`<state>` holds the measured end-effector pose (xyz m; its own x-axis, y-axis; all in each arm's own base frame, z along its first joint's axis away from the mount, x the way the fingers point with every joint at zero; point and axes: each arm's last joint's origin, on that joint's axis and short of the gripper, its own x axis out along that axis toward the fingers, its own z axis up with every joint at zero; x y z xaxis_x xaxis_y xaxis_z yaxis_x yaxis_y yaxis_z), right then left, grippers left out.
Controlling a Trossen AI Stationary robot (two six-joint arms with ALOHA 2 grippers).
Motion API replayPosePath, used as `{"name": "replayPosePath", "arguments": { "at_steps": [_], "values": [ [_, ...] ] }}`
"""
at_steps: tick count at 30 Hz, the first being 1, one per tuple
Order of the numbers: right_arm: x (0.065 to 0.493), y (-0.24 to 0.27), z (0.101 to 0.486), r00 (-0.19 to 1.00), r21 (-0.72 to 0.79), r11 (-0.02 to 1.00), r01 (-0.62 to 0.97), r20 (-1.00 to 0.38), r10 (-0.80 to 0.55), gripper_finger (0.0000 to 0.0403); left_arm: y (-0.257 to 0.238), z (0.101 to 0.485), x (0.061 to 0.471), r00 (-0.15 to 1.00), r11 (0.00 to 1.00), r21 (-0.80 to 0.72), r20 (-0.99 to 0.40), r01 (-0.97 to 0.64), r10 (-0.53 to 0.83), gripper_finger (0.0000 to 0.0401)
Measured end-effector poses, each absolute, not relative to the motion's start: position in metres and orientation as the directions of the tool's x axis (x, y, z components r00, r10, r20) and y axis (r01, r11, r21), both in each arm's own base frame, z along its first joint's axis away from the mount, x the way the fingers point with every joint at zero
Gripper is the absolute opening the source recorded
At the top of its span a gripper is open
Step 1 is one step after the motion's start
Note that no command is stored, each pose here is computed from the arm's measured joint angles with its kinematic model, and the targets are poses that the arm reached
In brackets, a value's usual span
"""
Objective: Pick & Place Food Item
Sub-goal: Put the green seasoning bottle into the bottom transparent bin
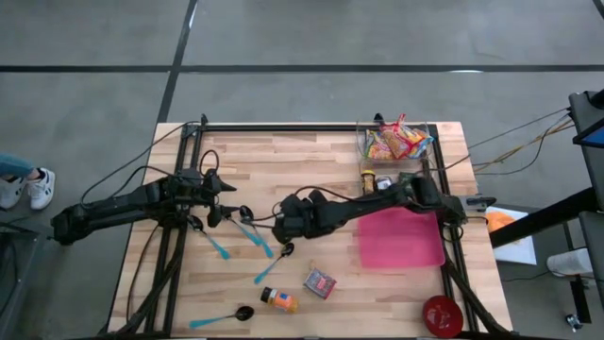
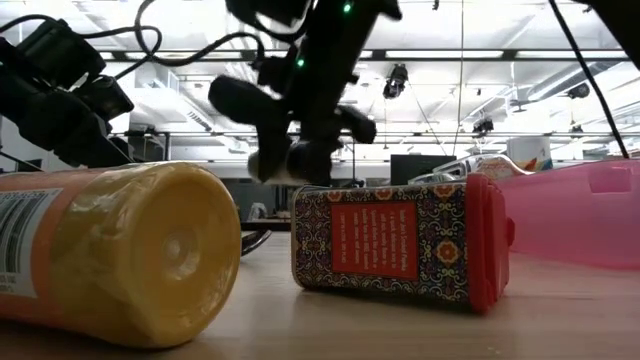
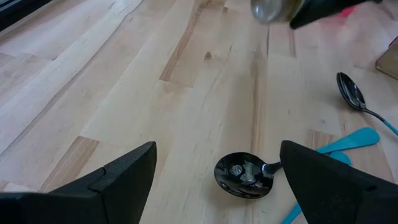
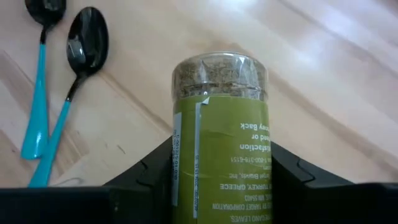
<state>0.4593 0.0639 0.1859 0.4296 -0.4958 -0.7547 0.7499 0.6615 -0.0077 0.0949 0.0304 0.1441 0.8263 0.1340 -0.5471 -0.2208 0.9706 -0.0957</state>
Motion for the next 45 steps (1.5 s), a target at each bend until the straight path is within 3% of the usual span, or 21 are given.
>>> {"name": "replayPosePath", "arguments": {
  "at_steps": [10,19,34,45],
  "values": [
    [0.428,0.074,0.213,0.334,-0.165,0.581,0.797,-0.682,-0.651,0.0162,0.030,0.144,0.095,0.826,0.971,-0.096,-0.547,-0.220,0.134,0.0345],
    [0.409,0.089,0.226,0.309,-0.216,0.580,0.786,-0.675,-0.670,0.0162,0.030,0.144,0.095,0.826,0.971,-0.096,-0.547,-0.221,0.134,0.0345],
    [0.359,0.089,0.273,0.209,-0.234,0.465,0.854,-0.663,-0.719,0.0162,0.030,0.144,0.095,0.826,0.971,-0.096,-0.547,-0.221,0.134,0.0345],
    [0.293,0.069,0.313,0.189,-0.183,0.391,0.902,-0.646,-0.739,0.0162,0.030,0.144,0.095,0.826,0.971,-0.096,-0.547,-0.221,0.134,0.0345]
  ]
}}
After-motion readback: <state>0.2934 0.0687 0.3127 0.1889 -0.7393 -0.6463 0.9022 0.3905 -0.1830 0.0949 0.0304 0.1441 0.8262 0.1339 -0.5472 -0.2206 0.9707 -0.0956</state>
